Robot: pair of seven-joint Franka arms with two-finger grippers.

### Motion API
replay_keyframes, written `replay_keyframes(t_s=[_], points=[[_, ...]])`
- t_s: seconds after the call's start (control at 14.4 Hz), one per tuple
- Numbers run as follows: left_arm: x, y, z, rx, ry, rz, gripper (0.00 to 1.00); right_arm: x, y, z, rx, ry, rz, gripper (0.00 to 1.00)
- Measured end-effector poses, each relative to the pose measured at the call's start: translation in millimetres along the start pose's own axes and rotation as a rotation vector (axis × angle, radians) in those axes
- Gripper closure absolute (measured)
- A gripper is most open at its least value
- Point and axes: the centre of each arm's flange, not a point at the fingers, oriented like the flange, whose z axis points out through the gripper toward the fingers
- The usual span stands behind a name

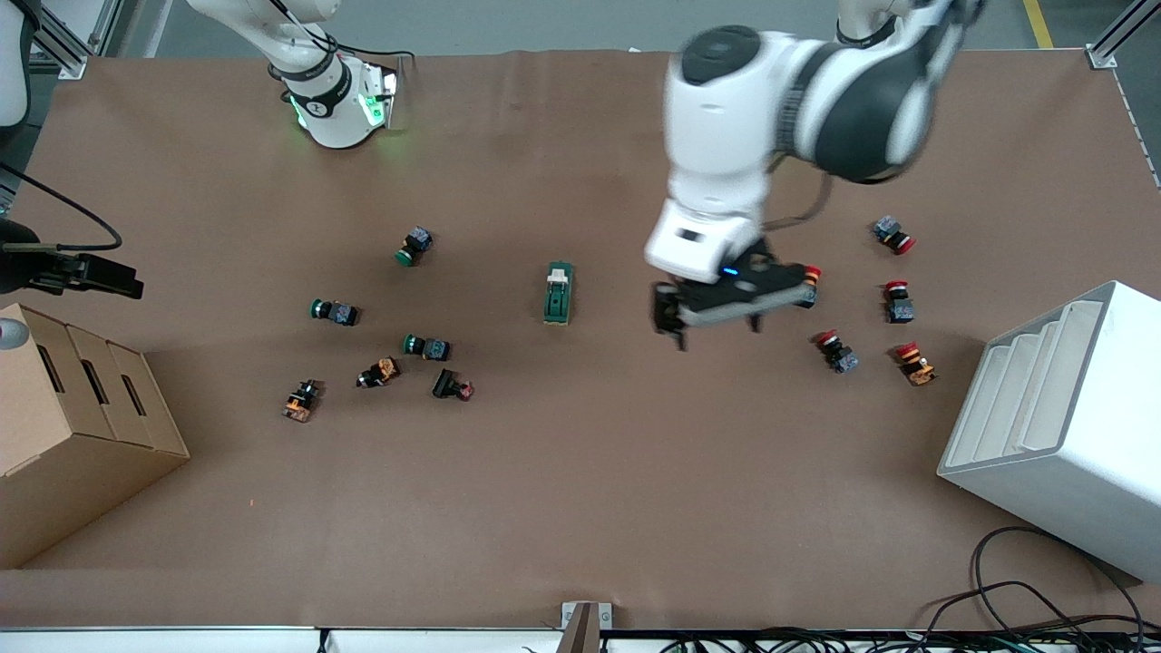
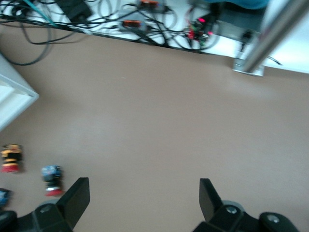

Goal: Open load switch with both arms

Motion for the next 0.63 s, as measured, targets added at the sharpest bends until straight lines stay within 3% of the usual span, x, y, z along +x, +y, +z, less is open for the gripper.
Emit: replay_keyframes(t_s=[0.35,0.63], points=[[68,-114,-21,0.051,-0.061,0.022,0.0,-4,-8,1,0.001,-0.028,-0.016,0.0],[93,-189,-48,-0.004,-0.137,0.05,0.0,-7,-11,2,0.001,-0.057,-0.021,0.0]])
